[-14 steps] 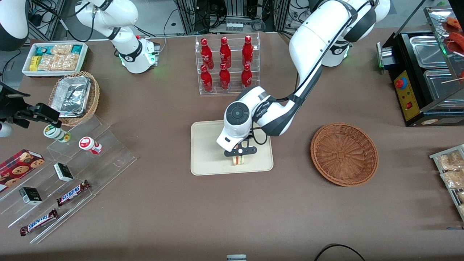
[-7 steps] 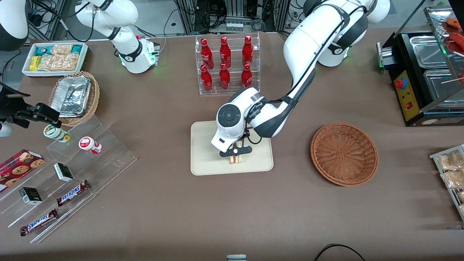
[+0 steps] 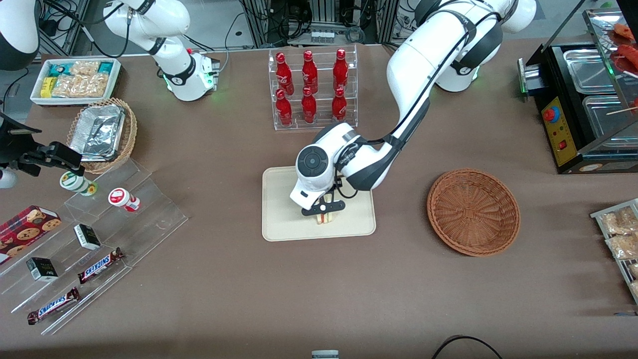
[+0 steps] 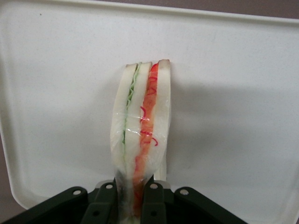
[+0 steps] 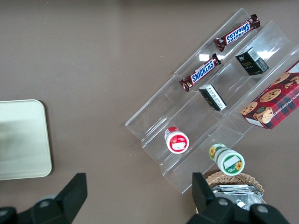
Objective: Place sandwich from basket to tray
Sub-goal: 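Lower the sandwich onto the tray center and open the left gripper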
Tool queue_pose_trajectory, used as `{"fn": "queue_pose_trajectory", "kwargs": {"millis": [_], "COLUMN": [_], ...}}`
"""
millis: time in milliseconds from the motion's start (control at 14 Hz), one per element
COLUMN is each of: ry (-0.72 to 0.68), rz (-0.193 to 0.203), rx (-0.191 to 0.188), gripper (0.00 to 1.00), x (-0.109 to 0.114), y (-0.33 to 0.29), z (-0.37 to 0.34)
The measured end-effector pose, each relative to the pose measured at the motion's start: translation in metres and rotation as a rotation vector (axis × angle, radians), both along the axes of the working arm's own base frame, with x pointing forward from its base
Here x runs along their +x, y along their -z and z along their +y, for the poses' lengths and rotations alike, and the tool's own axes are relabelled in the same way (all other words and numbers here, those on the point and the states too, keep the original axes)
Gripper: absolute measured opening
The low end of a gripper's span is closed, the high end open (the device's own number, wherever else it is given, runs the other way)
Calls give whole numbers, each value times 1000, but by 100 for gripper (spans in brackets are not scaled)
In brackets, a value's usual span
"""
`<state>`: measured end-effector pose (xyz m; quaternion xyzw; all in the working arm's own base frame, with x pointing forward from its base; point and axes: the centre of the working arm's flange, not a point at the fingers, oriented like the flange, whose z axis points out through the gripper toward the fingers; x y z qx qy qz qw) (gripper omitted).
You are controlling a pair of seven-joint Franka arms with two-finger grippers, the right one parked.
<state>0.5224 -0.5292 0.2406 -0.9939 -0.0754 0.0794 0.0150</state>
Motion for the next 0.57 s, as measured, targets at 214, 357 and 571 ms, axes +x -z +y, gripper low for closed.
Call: {"fn": "queue_pose_trajectory", "kwargs": {"millis": [214, 357, 571], "ry": [0, -2, -8], "rz": [0, -1, -16], "rx": [0, -1, -13], "gripper": [45, 65, 94], "x": [0, 1, 5], "y": [0, -1, -14], "z": [0, 0, -2]}}
